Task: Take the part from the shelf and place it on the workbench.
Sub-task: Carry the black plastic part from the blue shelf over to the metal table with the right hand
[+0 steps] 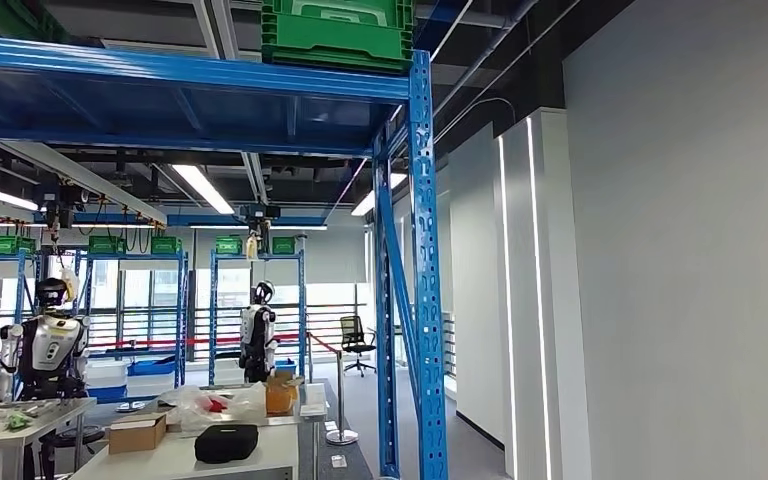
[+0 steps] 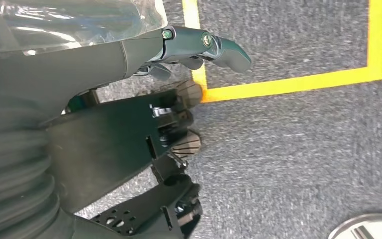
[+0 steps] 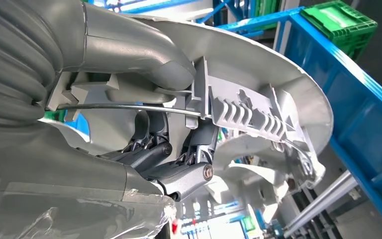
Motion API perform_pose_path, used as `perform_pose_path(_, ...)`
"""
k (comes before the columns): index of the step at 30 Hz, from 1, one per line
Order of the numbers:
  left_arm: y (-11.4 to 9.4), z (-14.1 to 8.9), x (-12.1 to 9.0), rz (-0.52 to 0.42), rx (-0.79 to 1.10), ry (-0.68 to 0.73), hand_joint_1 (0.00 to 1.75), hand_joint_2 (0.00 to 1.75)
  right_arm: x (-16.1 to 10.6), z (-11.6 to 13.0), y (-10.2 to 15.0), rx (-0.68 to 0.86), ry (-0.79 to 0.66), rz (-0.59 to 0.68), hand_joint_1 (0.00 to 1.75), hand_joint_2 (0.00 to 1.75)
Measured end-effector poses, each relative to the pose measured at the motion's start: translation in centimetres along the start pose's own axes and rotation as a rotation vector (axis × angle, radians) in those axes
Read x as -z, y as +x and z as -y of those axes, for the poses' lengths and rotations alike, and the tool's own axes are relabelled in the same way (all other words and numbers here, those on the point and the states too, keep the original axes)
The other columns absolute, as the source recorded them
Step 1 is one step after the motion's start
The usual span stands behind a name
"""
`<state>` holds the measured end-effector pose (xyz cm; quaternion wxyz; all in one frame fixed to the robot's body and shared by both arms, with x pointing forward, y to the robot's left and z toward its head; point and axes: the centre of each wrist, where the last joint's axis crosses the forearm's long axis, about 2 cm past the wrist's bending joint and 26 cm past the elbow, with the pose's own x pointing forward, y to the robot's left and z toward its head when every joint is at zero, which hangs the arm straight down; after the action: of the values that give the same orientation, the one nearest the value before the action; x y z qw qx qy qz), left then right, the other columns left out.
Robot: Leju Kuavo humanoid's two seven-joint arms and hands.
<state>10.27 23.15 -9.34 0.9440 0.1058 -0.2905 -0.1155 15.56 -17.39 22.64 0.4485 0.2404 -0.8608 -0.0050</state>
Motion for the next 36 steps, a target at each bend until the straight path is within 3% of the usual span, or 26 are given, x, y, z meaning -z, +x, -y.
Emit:
perform_pose_path(15, -2.0, -1.7, -0.2, -0.046, -0.017, 0.090, 0.00, 1.75, -0.3, 0.4, -0.9, 0.052, -0.019, -0.001, 1.75, 1.75)
perform_pose_path(36, -3.2, -0.2, -1.2, -0.042, -0.104, 0.051, 0.00, 1.75, -1.1, 1.2, -1.3, 0.028, -0.140, -0.047, 1.75, 1.75)
